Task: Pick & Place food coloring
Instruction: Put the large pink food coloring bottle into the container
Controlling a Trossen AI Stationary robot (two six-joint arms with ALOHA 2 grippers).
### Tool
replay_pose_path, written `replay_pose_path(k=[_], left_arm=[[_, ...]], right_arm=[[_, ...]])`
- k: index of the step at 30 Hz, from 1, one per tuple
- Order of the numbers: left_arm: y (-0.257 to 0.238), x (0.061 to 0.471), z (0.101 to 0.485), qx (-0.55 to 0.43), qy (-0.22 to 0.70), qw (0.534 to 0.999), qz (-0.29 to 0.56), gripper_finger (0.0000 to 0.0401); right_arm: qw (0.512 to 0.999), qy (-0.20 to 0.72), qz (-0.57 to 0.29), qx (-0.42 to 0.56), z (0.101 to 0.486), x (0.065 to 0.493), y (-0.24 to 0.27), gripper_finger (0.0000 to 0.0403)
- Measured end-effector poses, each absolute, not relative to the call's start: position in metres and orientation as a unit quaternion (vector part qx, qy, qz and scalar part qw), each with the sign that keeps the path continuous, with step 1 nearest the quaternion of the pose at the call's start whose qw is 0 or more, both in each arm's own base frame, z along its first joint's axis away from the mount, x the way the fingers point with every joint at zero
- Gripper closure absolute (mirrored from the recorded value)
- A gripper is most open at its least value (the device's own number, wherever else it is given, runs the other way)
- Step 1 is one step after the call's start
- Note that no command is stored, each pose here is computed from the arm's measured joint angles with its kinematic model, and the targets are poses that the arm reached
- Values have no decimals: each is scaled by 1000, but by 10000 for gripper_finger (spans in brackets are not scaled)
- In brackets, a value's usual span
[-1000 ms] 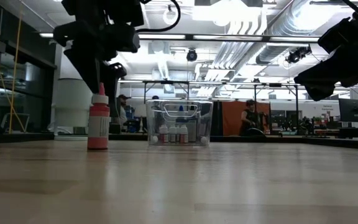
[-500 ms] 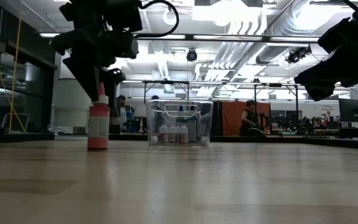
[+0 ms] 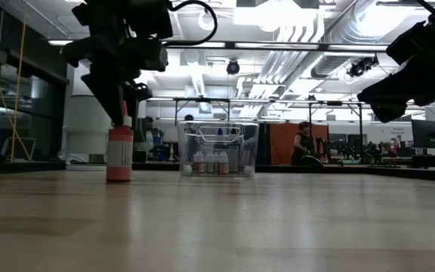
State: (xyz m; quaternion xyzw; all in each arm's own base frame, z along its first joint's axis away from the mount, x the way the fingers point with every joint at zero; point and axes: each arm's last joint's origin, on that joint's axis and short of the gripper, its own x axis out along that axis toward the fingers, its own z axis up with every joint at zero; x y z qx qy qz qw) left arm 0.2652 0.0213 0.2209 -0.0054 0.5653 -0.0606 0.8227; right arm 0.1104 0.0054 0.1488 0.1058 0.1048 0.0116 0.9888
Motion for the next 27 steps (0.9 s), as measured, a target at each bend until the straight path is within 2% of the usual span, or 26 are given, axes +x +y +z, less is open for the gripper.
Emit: replay_pose_path(k=[10, 19, 27], left_arm=[[21, 264, 221, -4, 567, 822, -60, 304], [22, 265, 226, -5, 573, 818, -60, 303], [24, 274, 272, 29, 554, 831, -47, 303]], right_arm=[[989, 105, 12, 106, 149, 110, 5, 352], [989, 105, 12, 106, 149, 110, 5, 348], [989, 105, 12, 106, 149, 110, 5, 351]])
